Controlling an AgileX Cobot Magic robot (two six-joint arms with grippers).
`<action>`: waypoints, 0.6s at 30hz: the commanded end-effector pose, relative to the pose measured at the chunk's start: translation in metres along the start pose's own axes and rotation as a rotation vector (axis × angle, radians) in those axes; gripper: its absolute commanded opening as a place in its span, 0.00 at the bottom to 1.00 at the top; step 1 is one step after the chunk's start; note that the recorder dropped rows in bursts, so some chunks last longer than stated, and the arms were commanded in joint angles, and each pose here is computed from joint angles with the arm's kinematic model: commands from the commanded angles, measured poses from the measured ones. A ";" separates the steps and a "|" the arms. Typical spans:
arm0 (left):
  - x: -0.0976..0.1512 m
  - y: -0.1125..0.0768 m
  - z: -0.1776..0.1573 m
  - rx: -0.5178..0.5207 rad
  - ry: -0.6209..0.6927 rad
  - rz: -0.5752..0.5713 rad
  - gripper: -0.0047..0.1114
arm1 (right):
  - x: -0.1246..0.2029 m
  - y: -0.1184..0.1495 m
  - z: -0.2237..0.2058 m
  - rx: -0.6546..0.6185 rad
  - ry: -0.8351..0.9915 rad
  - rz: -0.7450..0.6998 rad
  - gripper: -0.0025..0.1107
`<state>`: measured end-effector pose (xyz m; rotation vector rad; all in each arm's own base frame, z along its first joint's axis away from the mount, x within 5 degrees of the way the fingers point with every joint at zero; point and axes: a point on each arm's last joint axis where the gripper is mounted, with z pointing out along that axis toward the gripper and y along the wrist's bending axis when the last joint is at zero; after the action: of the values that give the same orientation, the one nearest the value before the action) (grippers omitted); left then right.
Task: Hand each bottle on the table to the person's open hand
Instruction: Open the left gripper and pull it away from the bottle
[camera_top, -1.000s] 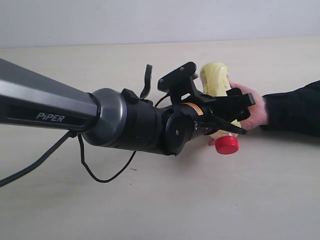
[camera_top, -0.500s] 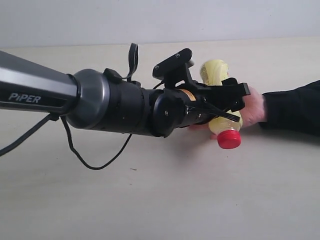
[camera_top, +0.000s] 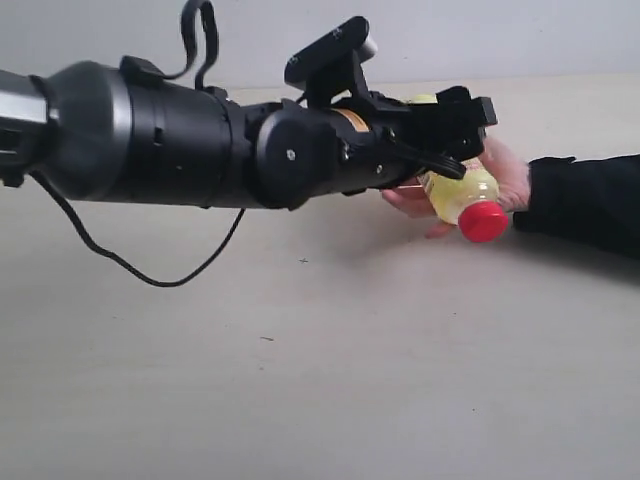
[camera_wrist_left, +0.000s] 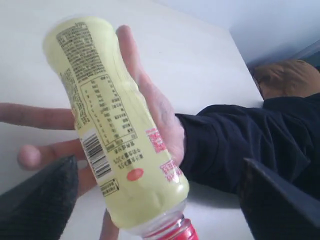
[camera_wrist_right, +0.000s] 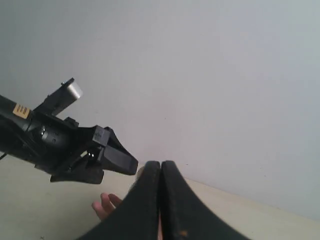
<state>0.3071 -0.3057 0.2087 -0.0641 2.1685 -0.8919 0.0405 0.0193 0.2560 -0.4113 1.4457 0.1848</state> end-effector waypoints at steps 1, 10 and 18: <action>-0.028 -0.008 -0.022 0.029 -0.045 0.079 0.63 | 0.000 0.000 0.000 0.007 -0.009 0.000 0.02; -0.081 -0.039 -0.111 0.116 -0.094 0.355 0.04 | 0.000 0.000 0.000 0.007 -0.009 0.000 0.02; -0.078 -0.047 -0.197 0.185 -0.215 0.569 0.04 | 0.000 0.000 0.000 0.007 -0.009 0.000 0.02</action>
<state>0.2375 -0.2174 0.3762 0.4588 1.8102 -0.7395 0.0405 0.0193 0.2560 -0.4113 1.4457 0.1848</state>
